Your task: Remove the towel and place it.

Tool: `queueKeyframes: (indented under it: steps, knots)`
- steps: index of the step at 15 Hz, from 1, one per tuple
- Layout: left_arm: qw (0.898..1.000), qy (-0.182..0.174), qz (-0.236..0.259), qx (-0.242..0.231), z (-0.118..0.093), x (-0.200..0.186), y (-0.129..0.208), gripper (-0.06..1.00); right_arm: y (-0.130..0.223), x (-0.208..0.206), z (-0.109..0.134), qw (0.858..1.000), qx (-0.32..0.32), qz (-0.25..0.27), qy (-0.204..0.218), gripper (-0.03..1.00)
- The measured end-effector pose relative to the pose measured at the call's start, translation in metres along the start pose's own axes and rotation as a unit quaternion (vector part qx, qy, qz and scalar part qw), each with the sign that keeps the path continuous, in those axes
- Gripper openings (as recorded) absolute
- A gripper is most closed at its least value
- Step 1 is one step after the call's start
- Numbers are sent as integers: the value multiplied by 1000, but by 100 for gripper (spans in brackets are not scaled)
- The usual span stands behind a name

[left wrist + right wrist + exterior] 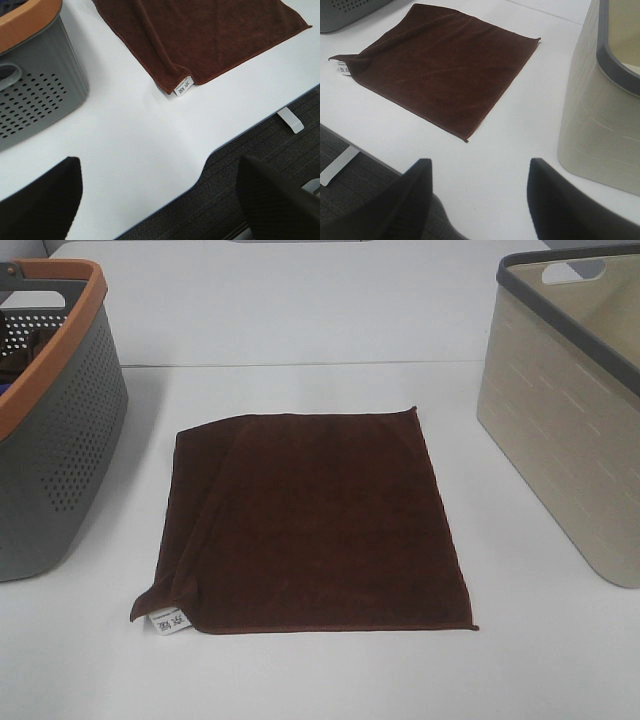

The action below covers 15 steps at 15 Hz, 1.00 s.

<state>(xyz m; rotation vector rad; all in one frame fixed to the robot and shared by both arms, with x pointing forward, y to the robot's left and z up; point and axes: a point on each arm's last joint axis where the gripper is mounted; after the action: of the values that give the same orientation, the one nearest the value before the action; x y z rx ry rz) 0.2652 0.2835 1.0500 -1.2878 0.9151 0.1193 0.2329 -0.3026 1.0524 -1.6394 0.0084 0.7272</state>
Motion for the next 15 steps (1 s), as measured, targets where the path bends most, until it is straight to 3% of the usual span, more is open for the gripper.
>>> queueKeyframes:
  steps: [6,9,13,15]
  knots:
    - [1000,-9,-1,-7,1,0,0,80,0,0,0,1000,3,0,5,55]
    - [996,-72,-2,-59,6,0,0,80,0,0,1,997,33,1,64,55]
    - [971,-190,-38,-143,9,-11,7,80,0,1,2,980,91,4,177,55]
    - [964,-210,-68,-148,5,-18,12,80,0,1,3,973,105,5,204,55]
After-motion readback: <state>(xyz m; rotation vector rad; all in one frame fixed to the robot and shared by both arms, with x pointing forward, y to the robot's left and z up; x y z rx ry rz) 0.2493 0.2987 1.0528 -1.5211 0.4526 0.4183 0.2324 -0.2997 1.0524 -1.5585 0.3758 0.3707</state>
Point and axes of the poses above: a point on each arm's last joint axis where the gripper is mounted, x pointing out along that axis toward the gripper, z along the wrist's bending axis when the last joint is at zero, y = z × x, and after that the axes turned 1 degree about x, right-handed
